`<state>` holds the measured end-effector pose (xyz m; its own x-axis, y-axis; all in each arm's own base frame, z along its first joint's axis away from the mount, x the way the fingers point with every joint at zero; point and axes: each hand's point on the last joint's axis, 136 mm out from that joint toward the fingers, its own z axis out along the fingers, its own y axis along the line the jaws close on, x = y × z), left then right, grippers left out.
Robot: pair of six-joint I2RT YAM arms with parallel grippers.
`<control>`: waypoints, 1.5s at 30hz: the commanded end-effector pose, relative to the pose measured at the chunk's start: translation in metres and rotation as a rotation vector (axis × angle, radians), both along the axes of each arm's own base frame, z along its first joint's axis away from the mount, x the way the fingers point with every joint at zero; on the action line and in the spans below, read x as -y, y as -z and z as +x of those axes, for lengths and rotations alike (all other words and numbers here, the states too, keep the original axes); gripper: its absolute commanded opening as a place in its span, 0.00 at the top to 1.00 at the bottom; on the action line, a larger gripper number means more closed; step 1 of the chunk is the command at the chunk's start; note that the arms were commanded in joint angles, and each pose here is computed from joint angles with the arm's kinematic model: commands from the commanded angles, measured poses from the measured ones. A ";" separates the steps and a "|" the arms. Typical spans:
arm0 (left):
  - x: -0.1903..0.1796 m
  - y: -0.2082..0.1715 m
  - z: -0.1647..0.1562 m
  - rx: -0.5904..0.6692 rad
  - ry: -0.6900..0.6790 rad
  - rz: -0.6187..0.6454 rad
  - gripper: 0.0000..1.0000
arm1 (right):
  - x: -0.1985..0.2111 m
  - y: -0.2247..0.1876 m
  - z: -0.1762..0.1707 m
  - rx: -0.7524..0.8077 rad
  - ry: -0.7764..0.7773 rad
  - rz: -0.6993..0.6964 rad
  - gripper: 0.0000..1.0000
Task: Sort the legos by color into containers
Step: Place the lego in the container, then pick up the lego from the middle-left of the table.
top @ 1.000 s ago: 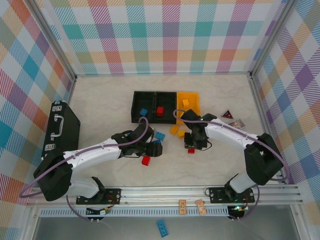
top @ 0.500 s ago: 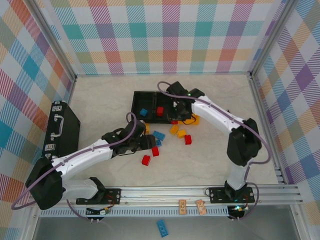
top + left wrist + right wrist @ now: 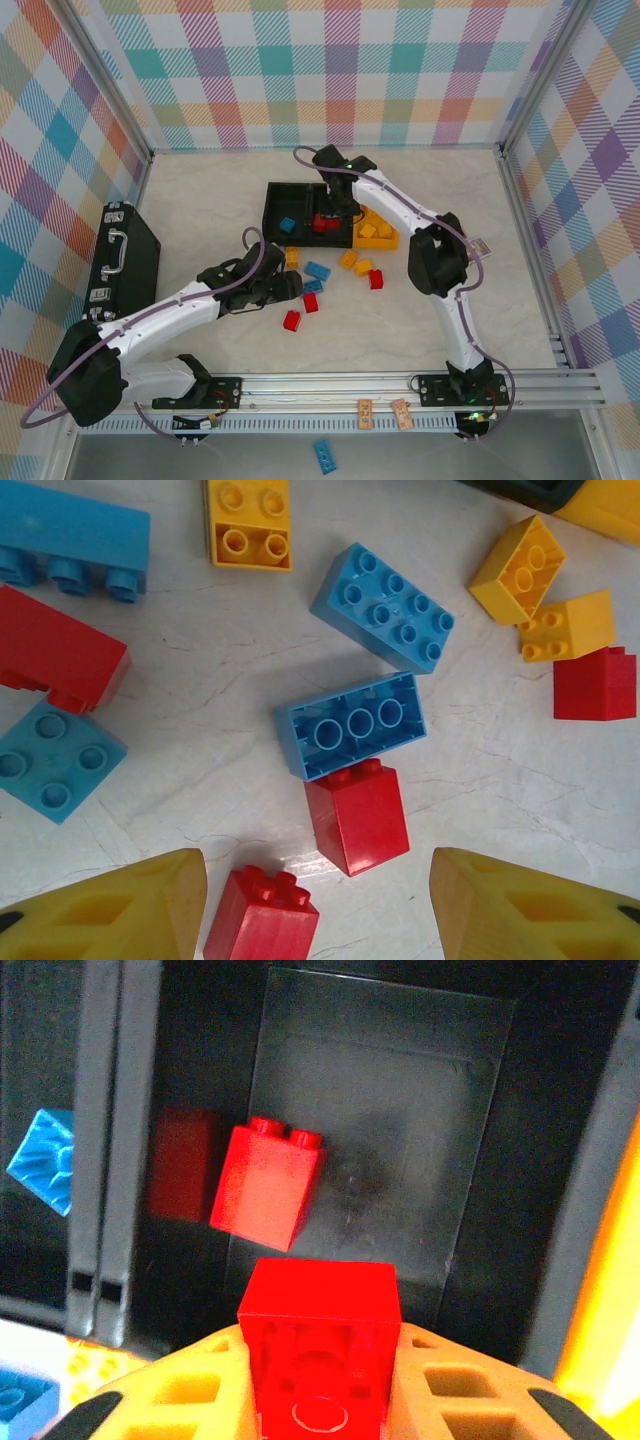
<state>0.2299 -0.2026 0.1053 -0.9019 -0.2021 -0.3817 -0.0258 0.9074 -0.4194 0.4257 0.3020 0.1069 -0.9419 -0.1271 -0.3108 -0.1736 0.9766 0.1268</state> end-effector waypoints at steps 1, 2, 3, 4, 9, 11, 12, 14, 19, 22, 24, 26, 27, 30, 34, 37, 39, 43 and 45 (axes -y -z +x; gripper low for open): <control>-0.008 0.001 -0.002 -0.010 -0.027 0.004 0.40 | 0.005 0.005 0.002 -0.025 -0.004 -0.047 0.70; -0.009 0.002 -0.003 -0.012 -0.028 0.007 0.39 | 0.005 0.007 0.003 -0.028 -0.003 -0.049 0.70; -0.009 0.002 -0.003 -0.013 -0.029 0.008 0.40 | 0.005 0.009 0.004 -0.027 -0.001 -0.051 0.69; -0.010 0.002 -0.003 -0.012 -0.032 0.009 0.40 | 0.004 0.011 0.005 -0.028 0.000 -0.055 0.69; -0.013 0.004 -0.004 -0.014 -0.038 0.010 0.39 | 0.006 0.018 0.006 -0.036 0.005 -0.069 0.65; -0.013 0.006 -0.004 -0.016 -0.039 0.014 0.40 | 0.006 0.019 0.006 -0.035 0.005 -0.070 0.63; -0.013 0.006 -0.005 -0.019 -0.038 0.012 0.39 | 0.005 0.018 0.006 -0.034 0.005 -0.070 0.61; -0.012 0.006 -0.004 -0.017 -0.037 0.010 0.40 | 0.005 0.016 0.006 -0.029 0.005 -0.065 0.59; -0.012 0.007 -0.004 -0.018 -0.039 0.009 0.40 | 0.004 0.005 0.008 -0.009 0.000 -0.054 0.55; -0.013 0.007 -0.004 -0.017 -0.043 0.012 0.40 | 0.004 -0.004 0.009 0.006 0.001 -0.048 0.54; -0.015 0.006 -0.004 -0.016 -0.047 0.013 0.40 | 0.004 -0.012 0.007 0.018 -0.005 -0.036 0.55; -0.016 0.005 -0.005 -0.011 -0.052 0.017 0.39 | 0.003 -0.020 0.004 0.030 -0.011 -0.023 0.54; -0.017 0.004 -0.005 -0.010 -0.054 0.017 0.39 | 0.003 -0.024 0.003 0.039 -0.013 -0.015 0.54; -0.018 0.003 -0.005 -0.012 -0.056 0.020 0.39 | 0.003 -0.035 -0.004 0.055 -0.016 0.004 0.54; -0.017 0.006 -0.007 -0.027 -0.047 0.028 0.40 | 0.004 -0.045 -0.017 0.061 -0.024 0.039 0.54; -0.015 0.008 -0.009 -0.051 -0.019 0.036 0.40 | 0.005 -0.051 -0.031 0.060 -0.034 0.083 0.53; -0.015 0.010 -0.012 -0.066 -0.003 0.053 0.40 | 0.007 -0.054 -0.042 0.059 -0.045 0.116 0.53; -0.018 0.011 -0.016 -0.083 0.032 0.092 0.39 | 0.013 -0.057 -0.068 0.048 -0.072 0.174 0.52; -0.019 0.012 -0.019 -0.101 0.060 0.115 0.39 | 0.019 -0.056 -0.082 0.038 -0.084 0.193 0.52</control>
